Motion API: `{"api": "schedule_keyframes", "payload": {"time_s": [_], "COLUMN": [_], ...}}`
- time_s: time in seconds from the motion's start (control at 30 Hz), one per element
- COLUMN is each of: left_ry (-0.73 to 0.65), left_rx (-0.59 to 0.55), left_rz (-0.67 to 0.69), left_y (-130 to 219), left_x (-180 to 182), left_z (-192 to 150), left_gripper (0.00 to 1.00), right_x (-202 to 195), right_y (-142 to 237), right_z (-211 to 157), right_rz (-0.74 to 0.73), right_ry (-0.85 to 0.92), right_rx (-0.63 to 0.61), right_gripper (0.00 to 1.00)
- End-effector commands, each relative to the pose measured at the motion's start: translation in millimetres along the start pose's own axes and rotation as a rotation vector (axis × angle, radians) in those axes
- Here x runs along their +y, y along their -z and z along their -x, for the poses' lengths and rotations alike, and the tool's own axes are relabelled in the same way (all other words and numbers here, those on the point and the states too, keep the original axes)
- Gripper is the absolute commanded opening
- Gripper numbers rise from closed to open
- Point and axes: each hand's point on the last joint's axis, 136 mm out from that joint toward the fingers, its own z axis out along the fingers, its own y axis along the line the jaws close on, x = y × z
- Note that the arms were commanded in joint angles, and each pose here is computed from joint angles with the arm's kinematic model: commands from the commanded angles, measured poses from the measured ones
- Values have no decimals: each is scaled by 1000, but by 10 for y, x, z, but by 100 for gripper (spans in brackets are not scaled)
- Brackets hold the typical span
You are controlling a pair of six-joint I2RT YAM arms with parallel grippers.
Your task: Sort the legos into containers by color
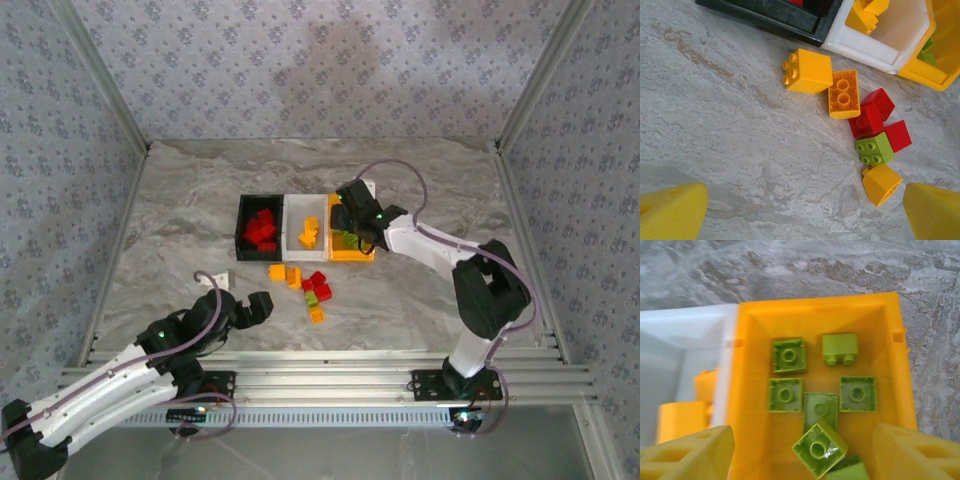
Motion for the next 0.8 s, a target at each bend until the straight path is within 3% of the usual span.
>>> {"api": "schedule_keyframes", "payload": {"time_s": [0.0, 0.17, 0.33, 0.57, 0.77], "left_ry": [-3, 2, 4, 18, 19], "left_rx": [-15, -24, -28, -24, -26], "left_rz": [16, 10, 20, 23, 23], "left_y": [50, 63, 70, 55, 56], "left_x": [22, 27, 60, 88, 89], "left_z": [43, 53, 56, 27, 31], "left_gripper": [100, 100, 100, 100, 100], "right_x": [175, 421, 587, 484, 290], "right_y": [423, 680, 691, 457, 287], "right_z": [-210, -882, -1393, -1716, -1866], "right_rz": [74, 166, 216, 139, 30], "right_ry": [40, 110, 162, 167, 155], "right_rx": [-8, 57, 132, 185, 231], "right_gripper": [77, 80, 82, 76, 65]}}
